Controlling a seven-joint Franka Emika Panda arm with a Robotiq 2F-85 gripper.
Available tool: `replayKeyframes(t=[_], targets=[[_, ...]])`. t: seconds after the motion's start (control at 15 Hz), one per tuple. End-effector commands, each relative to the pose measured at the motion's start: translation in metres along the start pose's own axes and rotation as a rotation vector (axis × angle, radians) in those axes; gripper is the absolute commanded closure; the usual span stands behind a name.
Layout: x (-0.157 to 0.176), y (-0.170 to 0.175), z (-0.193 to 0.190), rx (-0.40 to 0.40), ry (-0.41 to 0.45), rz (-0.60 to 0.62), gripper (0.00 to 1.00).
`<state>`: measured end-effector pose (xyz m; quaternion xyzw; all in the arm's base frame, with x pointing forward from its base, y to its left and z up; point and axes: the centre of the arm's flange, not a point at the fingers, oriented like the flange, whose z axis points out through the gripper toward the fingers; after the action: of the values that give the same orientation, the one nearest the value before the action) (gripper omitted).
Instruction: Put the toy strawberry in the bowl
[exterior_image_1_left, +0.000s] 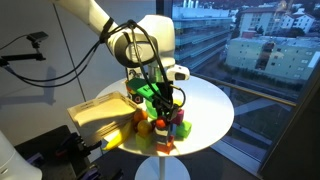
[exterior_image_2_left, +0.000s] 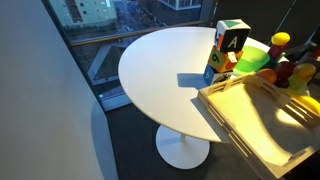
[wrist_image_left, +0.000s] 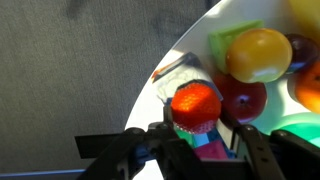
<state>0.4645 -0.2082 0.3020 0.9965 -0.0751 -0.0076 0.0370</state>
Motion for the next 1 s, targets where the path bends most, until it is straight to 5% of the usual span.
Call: replayKeyframes(t=[0.0,0.93], targets=[[-0.005,-0.007,-0.026,0.007,0.018,-0.018,0.77],[0.026,-0.087,-0.051,-0.003,0.095,-0.047,0.77]])
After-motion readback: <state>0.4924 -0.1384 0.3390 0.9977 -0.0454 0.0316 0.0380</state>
